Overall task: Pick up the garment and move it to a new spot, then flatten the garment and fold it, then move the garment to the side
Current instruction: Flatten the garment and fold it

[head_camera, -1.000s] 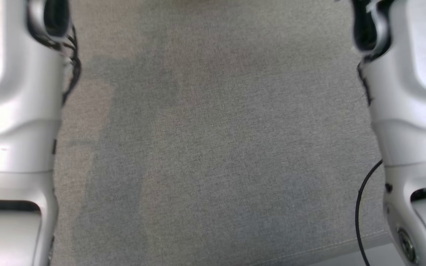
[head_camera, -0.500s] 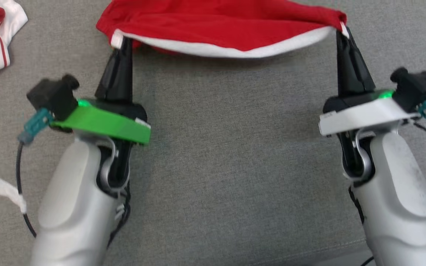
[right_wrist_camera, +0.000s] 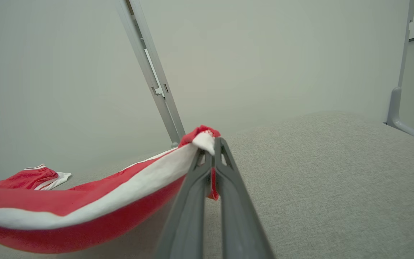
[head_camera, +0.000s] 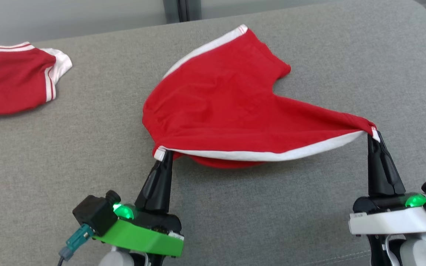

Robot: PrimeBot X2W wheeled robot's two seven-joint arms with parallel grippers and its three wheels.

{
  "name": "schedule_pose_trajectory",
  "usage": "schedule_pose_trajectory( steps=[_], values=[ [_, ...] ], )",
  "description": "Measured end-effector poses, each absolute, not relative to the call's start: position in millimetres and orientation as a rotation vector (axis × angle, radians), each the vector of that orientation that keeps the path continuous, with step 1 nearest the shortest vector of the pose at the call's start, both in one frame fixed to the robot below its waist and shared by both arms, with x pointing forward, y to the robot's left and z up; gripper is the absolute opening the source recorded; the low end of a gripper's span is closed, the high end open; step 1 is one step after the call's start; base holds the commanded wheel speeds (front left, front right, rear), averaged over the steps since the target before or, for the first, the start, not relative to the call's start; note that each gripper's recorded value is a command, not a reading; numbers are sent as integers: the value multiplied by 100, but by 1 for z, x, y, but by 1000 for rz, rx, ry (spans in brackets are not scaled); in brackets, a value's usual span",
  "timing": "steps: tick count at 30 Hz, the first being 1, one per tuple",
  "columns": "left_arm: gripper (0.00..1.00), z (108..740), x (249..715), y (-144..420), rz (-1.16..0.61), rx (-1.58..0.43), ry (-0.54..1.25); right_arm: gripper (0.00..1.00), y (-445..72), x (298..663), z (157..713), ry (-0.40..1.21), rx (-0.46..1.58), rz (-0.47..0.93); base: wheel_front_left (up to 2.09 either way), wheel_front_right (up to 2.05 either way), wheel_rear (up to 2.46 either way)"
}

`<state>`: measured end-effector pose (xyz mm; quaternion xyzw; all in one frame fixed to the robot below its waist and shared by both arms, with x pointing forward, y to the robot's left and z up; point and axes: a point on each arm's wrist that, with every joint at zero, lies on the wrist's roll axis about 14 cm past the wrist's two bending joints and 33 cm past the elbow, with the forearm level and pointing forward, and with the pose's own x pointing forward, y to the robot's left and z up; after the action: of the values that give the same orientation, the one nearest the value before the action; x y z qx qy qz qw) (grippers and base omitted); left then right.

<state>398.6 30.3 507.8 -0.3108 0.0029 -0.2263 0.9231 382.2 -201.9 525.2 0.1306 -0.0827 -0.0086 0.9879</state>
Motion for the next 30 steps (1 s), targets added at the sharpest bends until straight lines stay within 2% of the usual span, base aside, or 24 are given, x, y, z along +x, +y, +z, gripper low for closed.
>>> schedule_pose_trajectory(
  steps=[8, 14, 19, 30],
  values=[
    [0, 527, 355, 32, -489, -614, 16, 0, -204, 342, 553, -196, 205, -11, 0, 0, 0],
    [0, 504, 342, 34, -448, -623, 110, 0, -204, 350, 536, -124, 162, -3, 0, 0, 0],
    [0, 471, 345, 32, -388, -636, 240, 0, -204, 386, 522, -69, 93, 35, 0, 0, 0],
    [0, 447, 418, 52, -234, -684, 316, 0, -172, 503, 500, 44, -19, 172, 0, 0, 0]
  ],
)
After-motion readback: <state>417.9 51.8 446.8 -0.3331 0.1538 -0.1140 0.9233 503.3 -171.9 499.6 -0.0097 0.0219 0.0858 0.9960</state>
